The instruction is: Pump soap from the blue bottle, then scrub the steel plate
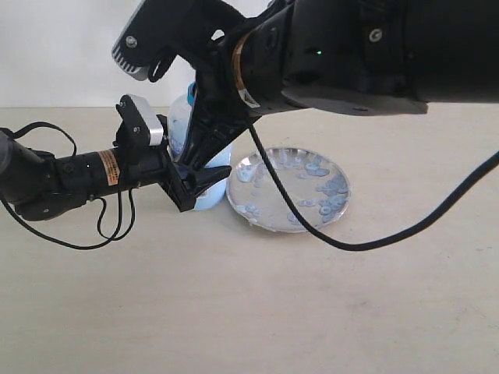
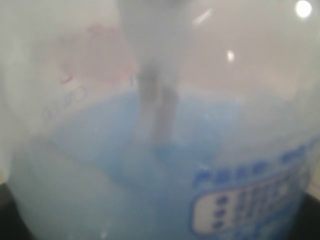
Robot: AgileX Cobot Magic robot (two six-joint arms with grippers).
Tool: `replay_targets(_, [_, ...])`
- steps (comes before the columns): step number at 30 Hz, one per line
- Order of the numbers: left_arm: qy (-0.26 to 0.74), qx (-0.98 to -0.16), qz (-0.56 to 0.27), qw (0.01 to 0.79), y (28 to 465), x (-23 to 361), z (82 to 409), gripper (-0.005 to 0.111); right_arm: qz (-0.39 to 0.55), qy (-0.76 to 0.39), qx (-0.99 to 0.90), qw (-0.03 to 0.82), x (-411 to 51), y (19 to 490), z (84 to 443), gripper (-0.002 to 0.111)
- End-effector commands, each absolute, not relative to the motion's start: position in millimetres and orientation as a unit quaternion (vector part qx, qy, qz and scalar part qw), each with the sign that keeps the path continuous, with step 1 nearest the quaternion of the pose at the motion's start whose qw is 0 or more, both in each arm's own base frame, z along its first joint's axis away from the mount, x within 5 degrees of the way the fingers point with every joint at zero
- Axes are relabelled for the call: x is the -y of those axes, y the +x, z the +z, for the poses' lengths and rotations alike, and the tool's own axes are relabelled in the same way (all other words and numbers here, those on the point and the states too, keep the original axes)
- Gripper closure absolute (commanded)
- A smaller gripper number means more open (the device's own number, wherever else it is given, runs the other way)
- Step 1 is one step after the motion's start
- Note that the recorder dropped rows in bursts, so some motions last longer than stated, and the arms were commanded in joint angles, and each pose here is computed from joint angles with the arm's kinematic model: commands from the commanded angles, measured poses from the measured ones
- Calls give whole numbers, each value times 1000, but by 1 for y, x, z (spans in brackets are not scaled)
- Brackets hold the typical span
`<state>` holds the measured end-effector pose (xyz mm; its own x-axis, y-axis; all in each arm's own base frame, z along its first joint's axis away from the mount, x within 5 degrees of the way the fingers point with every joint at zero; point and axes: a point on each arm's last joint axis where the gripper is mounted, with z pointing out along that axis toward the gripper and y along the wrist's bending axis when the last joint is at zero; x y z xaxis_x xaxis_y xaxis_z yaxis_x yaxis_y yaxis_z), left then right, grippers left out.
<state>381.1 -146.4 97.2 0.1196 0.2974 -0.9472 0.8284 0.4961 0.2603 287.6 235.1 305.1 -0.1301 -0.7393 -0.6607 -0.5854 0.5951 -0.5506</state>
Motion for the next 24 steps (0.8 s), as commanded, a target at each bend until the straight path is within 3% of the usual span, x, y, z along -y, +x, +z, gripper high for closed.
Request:
replay_targets(1, [459,-623,-220,594,380,148,96,103,-84,-448,-739,496,-234,286,309,108])
replay_targets(24, [459,-623,-220,594,380,148,96,103,-121,-444,-727,509,-236,297,301,108])
